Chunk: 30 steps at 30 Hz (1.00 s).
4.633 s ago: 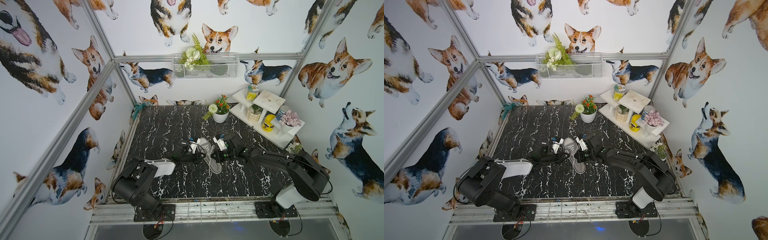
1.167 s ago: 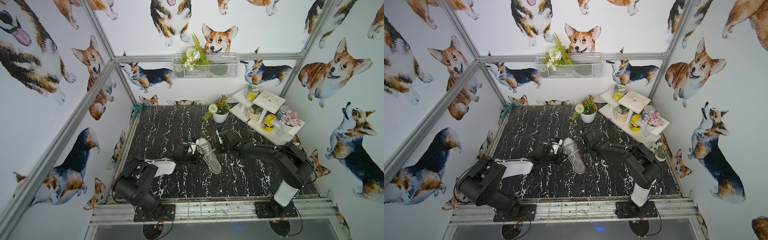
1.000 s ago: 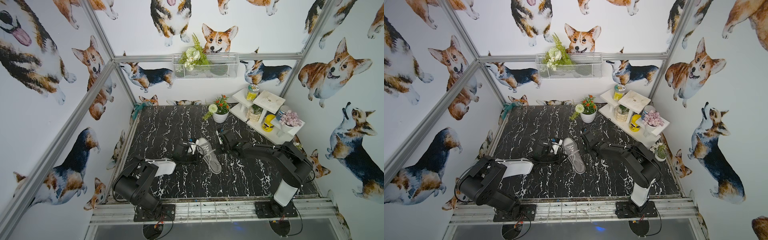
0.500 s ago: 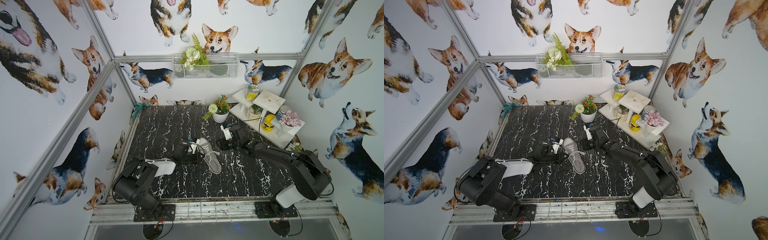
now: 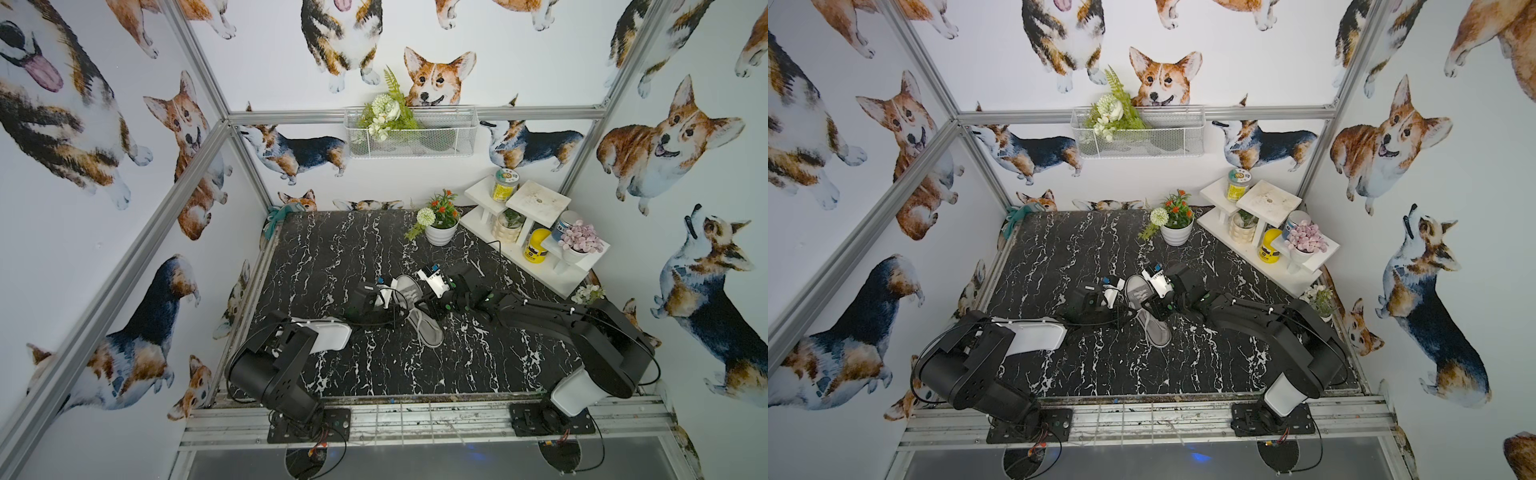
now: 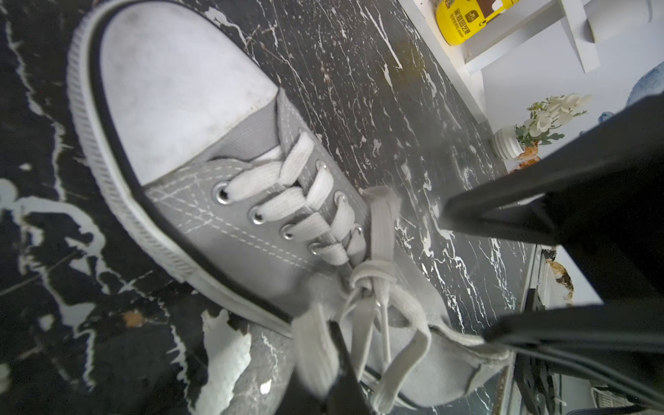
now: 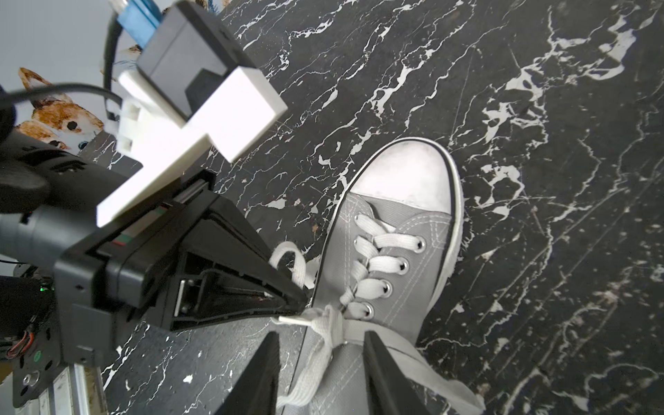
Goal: Tie the shoes
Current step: Tie the shoelace on the shoe.
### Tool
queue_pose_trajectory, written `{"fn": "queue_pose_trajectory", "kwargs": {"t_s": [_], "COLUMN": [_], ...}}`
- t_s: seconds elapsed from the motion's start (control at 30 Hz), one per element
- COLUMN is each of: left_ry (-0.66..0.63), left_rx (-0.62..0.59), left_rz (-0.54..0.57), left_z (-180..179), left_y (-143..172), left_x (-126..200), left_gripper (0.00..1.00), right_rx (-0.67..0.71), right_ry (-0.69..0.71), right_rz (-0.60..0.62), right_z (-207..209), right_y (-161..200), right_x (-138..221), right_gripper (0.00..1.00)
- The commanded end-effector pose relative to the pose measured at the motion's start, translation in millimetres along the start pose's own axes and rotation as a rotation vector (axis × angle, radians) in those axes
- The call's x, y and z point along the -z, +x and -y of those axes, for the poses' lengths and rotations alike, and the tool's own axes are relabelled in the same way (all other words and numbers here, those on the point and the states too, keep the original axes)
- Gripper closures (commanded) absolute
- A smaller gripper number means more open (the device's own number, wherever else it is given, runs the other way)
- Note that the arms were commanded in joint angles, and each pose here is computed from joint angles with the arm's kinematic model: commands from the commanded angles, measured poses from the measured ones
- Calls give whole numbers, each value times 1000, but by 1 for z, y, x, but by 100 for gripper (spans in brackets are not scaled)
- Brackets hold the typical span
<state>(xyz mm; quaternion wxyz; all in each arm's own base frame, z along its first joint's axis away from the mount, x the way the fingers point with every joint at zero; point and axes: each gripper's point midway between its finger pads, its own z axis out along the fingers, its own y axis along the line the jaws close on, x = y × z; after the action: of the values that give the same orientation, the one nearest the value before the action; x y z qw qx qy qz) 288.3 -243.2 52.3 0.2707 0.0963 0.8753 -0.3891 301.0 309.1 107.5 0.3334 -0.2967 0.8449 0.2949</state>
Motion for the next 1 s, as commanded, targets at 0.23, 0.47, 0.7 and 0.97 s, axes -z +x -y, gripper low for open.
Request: {"fn": "queue_pose_trajectory", "kwargs": {"t_s": [0.23,0.47,0.7,0.97], "left_ry": [7,1,6,10], "left_rx": [8,15,22,36], "left_rz": [48,58,50,43], "left_z": [0,-2,-2,-2], "left_y": [-20,-24,-23,-22], "left_x": [-1,-1,-1,-3], "left_gripper": [75,84,100,100], "right_rx": [50,98,203,286], "right_ry": [-26,-37,-29,-39], "right_rz": [41,39,32,22], "right_z": [-5,-7,-11,-15], "right_y": [-11,-10,-6,-2], "right_x": [-2,-3,-4,-11], "right_gripper": [60,57,51,52]}}
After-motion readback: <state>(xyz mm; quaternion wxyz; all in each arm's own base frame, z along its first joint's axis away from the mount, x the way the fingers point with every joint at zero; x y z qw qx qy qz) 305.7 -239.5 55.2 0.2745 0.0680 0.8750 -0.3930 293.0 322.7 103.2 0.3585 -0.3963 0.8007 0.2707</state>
